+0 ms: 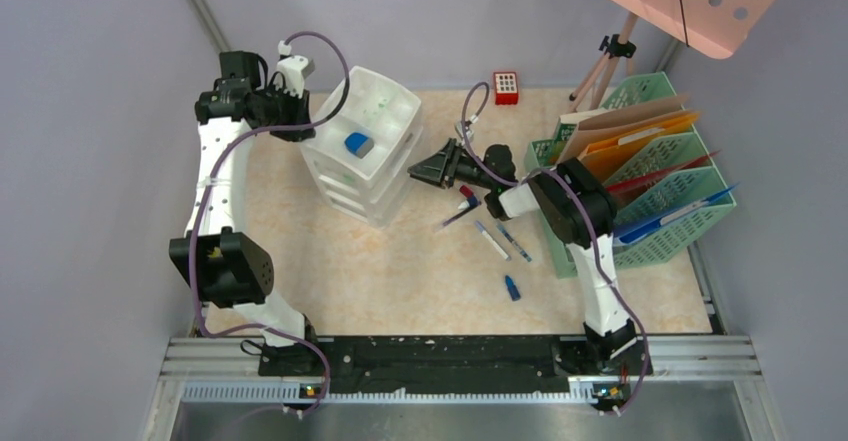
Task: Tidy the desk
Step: Open the drawer in the storage box.
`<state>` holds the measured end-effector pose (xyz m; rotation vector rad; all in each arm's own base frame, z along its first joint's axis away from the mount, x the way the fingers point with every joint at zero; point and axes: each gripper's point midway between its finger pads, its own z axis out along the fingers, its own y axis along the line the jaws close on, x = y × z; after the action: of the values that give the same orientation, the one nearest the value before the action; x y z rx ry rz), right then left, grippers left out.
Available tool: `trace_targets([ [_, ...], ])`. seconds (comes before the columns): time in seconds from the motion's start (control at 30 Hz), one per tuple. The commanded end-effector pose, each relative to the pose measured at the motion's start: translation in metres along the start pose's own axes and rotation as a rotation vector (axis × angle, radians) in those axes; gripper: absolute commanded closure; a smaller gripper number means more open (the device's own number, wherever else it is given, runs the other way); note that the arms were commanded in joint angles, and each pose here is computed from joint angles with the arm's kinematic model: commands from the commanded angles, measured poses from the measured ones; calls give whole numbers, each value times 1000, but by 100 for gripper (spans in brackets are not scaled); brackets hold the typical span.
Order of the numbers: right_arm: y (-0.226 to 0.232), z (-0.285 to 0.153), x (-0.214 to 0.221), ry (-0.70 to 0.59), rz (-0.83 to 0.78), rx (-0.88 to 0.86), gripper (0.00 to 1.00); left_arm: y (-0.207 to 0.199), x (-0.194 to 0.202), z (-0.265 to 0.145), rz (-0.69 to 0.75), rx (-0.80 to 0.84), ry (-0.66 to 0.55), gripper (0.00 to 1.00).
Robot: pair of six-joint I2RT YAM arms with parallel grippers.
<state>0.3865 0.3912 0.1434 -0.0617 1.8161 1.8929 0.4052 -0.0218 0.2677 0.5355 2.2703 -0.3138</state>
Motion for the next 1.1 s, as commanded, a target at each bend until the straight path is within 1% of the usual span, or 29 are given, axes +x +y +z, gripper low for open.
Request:
trace_targets([
  [0.0, -4, 2, -6, -4, -40, -13, 53, -15, -14, -21, 42, 26, -67, 100],
  [0.47, -4, 9, -5, 8, -18, -41, 53, -15, -15, -18, 36, 35, -74, 100],
  [1.07, 13, 19, 1, 25, 11, -143, 53, -15, -15, -16, 26, 40, -74, 100],
])
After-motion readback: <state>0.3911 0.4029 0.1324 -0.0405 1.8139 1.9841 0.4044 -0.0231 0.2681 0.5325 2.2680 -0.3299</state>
